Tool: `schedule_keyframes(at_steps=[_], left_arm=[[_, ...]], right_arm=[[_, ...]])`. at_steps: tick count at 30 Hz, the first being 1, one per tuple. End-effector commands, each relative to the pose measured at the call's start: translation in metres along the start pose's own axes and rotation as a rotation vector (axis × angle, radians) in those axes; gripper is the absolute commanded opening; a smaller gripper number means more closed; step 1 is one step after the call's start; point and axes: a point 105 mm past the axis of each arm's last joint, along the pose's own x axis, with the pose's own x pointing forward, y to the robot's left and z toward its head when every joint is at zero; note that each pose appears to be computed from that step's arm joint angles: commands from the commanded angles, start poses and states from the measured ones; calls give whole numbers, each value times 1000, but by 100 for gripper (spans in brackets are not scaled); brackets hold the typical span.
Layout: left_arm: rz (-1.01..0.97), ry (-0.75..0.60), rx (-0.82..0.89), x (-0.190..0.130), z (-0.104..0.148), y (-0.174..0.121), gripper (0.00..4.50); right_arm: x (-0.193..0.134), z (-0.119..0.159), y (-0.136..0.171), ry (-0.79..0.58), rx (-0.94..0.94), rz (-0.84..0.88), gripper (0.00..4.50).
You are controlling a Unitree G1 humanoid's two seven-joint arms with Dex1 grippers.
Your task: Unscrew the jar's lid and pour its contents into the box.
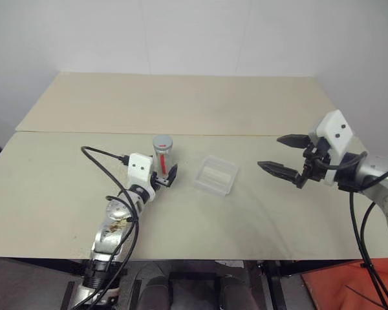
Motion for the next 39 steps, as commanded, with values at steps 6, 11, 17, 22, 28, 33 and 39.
schedule_keyframes(at_steps=[6,11,17,22,28,33,39], left_arm=[[94,-74,58,21,15,2,450],[88,-81,56,28,15,-2,450],[82,-99,56,35,19,-4,450],[96,-92,51,35,18,-3,335],[145,-81,41,30,15,1,235],[95,-93,50,27,24,4,193],[-343,-100,57,7,52,1,193]], right_arm=[[-8,13,6,-52,-72,121,449],[-9,12,5,-57,-80,140,449],[-8,10,8,-61,-88,156,449],[-8,10,8,-67,-87,152,450],[-7,12,10,-81,-86,149,450],[-1,20,21,-126,-80,184,450],[15,35,34,-206,-50,258,450]])
